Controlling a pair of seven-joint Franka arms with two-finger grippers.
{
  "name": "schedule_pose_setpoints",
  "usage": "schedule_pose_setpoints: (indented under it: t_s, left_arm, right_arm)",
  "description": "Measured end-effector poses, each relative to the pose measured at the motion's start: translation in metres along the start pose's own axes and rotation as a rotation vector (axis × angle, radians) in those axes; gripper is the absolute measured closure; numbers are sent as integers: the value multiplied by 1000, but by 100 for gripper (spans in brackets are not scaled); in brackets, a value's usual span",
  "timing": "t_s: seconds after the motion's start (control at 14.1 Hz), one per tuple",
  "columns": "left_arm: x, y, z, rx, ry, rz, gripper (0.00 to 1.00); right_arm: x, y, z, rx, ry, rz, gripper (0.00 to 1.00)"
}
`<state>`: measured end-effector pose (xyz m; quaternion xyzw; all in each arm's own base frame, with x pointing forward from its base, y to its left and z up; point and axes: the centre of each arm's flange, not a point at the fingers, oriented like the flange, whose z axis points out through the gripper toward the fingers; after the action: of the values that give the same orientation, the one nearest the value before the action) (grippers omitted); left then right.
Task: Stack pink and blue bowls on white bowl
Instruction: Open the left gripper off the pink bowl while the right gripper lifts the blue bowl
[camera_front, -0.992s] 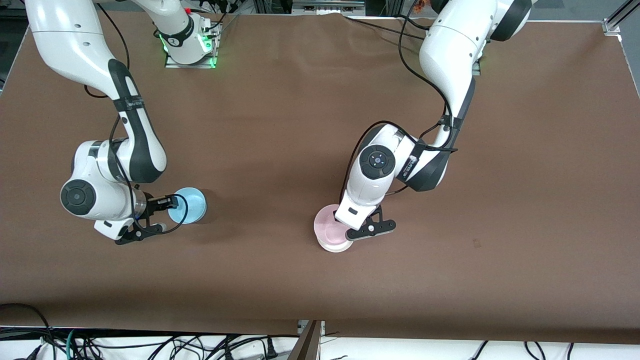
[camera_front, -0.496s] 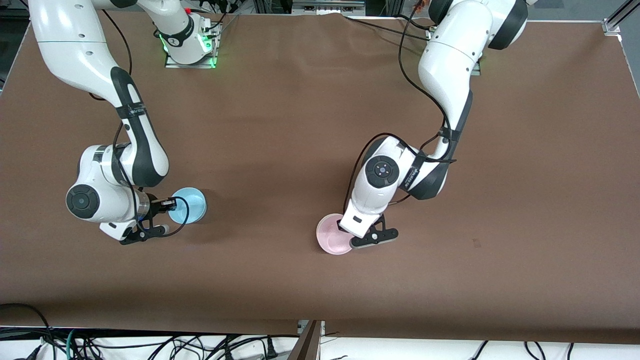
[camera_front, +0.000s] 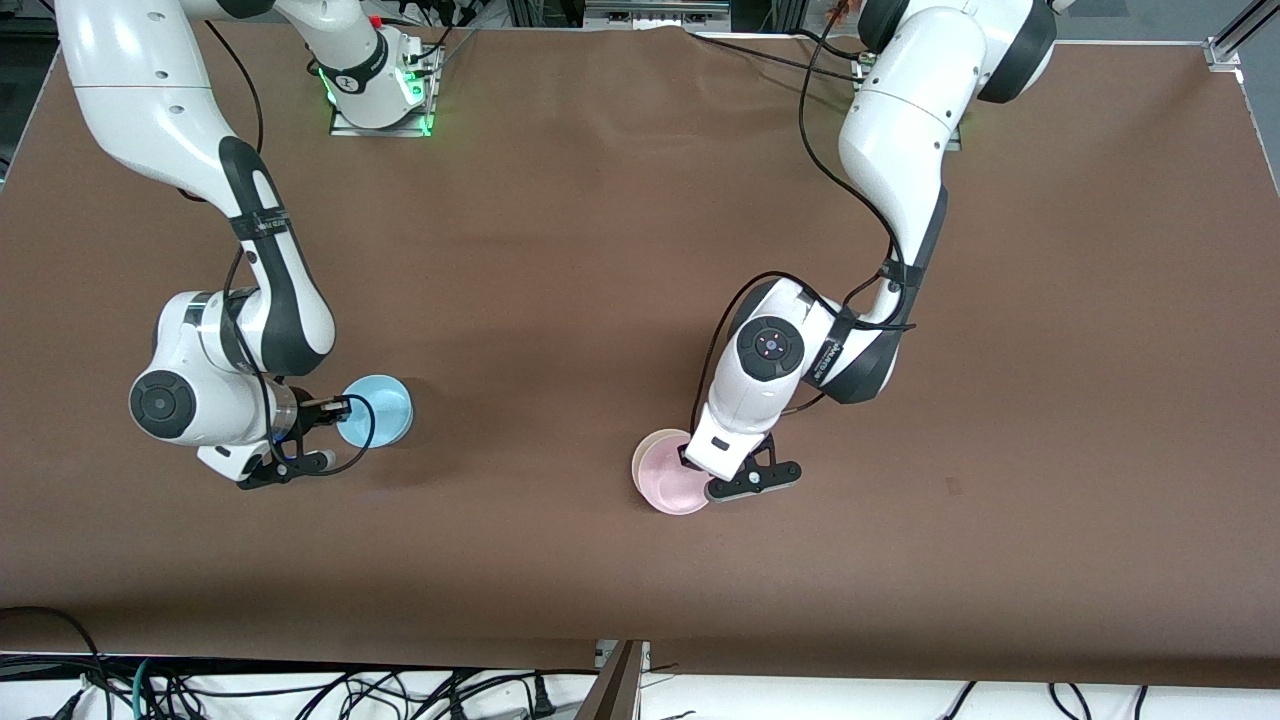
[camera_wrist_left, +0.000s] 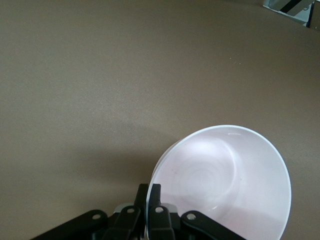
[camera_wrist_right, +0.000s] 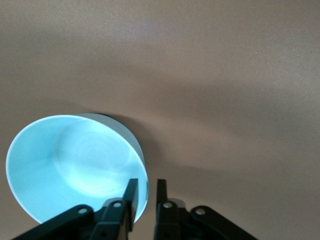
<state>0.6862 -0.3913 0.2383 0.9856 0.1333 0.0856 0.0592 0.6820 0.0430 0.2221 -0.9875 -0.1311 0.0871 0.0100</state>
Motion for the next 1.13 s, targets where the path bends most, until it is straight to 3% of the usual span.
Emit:
schedule_pose_setpoints:
  t_s: [0.07, 0.14, 0.5, 0.85, 1.13]
  left_arm:
    - [0, 0, 0, 0, 0, 1, 96]
    - [-1, 1, 0, -1, -1, 2, 96]
    - [-5, 6, -3, 5, -15, 8, 96]
    - [-7, 7, -2, 13, -24, 11, 96]
    - [-11, 4, 12, 26, -38, 34, 96]
  right_arm:
    - [0, 0, 0, 1, 0, 1, 96]
    - [0, 0, 0, 2, 1, 2, 98]
    - [5, -6, -15, 27, 12, 6, 99]
    - [9, -28, -71, 61, -53, 19, 99]
    - [8, -59, -88, 184, -101, 106, 99]
